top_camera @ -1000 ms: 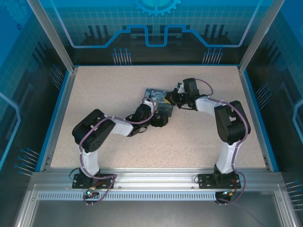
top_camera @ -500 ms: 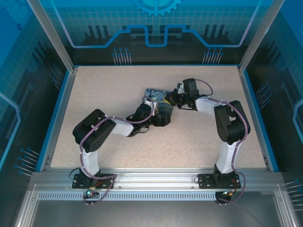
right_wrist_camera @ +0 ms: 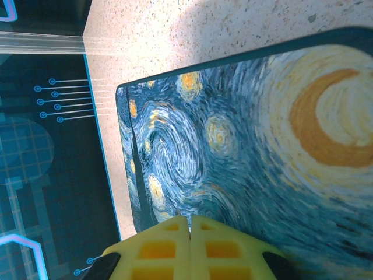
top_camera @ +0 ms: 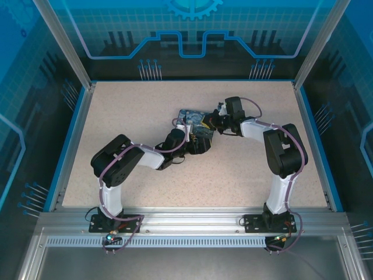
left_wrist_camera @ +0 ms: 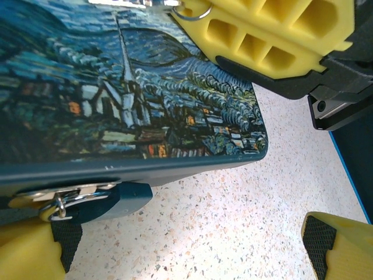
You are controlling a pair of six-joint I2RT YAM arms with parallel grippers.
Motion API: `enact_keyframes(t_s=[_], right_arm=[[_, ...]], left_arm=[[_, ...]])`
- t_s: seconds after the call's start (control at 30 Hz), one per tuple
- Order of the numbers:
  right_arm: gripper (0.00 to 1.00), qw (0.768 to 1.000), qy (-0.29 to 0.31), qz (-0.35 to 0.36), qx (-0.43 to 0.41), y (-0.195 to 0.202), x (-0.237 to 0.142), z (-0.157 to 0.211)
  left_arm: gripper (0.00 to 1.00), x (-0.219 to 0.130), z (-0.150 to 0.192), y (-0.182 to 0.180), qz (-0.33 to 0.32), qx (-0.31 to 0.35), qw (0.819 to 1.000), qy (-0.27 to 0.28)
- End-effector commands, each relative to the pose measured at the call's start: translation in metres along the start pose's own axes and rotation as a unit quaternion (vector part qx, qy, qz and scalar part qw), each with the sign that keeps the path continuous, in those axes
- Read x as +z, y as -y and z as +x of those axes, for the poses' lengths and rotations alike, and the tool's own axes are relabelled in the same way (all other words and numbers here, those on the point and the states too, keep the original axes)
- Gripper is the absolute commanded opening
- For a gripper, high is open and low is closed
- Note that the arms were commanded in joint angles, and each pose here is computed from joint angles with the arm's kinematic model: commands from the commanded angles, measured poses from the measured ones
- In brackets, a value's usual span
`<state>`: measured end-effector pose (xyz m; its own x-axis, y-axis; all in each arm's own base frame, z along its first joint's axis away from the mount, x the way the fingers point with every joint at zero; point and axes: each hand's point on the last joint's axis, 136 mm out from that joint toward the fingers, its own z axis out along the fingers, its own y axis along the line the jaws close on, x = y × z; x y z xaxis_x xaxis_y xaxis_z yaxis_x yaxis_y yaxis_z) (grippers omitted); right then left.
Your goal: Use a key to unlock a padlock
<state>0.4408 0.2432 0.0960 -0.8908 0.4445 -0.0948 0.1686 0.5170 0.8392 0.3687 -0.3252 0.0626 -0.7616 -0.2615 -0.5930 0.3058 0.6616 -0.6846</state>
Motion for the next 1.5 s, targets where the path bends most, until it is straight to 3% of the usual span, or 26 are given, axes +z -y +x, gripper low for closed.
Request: enact_keyframes(t_s=[0.0, 0.2, 0.5, 0.8, 1.3, 1.47], right_arm=[[0.00, 1.000, -0.011, 0.010, 0.003, 0.008, 0.008, 0.003], [0.00, 1.000, -0.009, 0.008, 0.002, 0.006, 0.007, 0.002], [0.00, 1.000, -0.014, 0.008, 0.003, 0.007, 0.008, 0.002], [0.00, 1.000, -0.015, 0.008, 0.004, 0.010, 0.007, 0.003], [0.00, 1.000, -0.017, 0.006, 0.013, 0.016, 0.009, 0.000], [0.00, 1.000, -0.017, 0.004, 0.013, 0.015, 0.008, -0.001]], left_arm=[[0.99, 0.005, 0.001, -0.005, -0.003, -0.012, 1.000, 0.009], [0.99, 0.008, 0.002, -0.012, -0.024, -0.016, 1.000, 0.001], [0.99, -0.010, -0.018, 0.023, 0.051, -0.035, 0.997, 0.042], [0.99, -0.020, -0.031, 0.032, 0.067, -0.055, 0.993, 0.074], [0.98, -0.018, -0.032, 0.017, 0.068, -0.111, 0.985, 0.111], [0.98, -0.017, -0.029, 0.015, 0.060, -0.100, 0.988, 0.105]])
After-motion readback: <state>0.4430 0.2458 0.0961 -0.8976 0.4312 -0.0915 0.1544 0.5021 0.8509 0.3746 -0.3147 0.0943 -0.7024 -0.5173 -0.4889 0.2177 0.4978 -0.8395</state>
